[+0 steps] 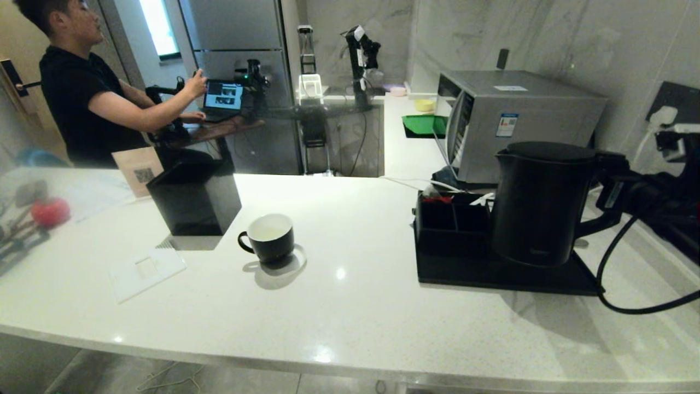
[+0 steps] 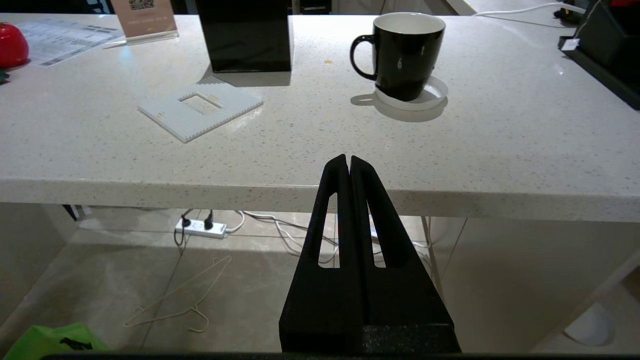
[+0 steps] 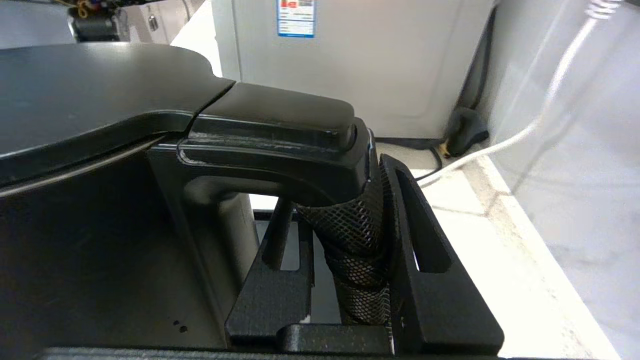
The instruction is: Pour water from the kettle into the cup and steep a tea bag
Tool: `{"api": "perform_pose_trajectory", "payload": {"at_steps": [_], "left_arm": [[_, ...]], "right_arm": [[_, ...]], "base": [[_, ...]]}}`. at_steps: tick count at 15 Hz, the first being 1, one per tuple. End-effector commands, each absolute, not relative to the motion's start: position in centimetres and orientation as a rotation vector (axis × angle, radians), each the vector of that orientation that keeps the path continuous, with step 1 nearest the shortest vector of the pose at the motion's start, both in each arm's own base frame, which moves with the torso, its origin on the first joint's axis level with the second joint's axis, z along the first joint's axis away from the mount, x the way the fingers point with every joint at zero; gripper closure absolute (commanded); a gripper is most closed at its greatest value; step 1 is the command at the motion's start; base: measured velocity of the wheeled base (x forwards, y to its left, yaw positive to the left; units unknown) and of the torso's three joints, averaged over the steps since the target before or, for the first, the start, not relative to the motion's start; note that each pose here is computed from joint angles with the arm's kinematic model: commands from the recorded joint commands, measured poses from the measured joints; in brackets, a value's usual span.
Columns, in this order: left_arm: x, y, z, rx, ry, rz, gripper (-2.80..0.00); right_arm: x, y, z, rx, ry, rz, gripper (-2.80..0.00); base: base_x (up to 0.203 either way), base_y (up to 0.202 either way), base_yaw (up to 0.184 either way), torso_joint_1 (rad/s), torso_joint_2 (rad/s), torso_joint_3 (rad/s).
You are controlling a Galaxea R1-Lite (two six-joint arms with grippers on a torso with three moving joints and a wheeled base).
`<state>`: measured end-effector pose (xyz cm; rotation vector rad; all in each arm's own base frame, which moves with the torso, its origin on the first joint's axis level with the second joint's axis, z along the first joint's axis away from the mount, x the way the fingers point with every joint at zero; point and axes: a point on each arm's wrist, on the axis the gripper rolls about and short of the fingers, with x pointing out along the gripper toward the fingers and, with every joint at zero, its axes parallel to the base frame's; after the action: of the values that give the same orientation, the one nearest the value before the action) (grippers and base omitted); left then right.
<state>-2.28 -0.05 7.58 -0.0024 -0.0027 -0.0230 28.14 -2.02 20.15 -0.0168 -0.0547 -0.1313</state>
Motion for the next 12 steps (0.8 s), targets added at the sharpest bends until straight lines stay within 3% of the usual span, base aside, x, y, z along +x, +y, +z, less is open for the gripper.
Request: {"api": "perform_pose_trajectory", "payload": {"at_steps": [1, 12], "left_arm": [[-2.3, -0.1, 7.6, -0.003, -0.003, -0.023, 0.00], [-2.3, -0.1, 7.6, -0.003, -0.003, -0.023, 0.00]], "right_arm": [[28.2, -2.3, 20.3, -0.017, -0.065, -0.140, 0.00], [28.6, -5.3, 19.3, -0.017, -0.031, -0.241, 0.00]], "base": [[0.000, 0.000, 0.000, 0.000, 0.00, 0.000], [0.000, 0.000, 0.000, 0.000, 0.00, 0.000]]}}
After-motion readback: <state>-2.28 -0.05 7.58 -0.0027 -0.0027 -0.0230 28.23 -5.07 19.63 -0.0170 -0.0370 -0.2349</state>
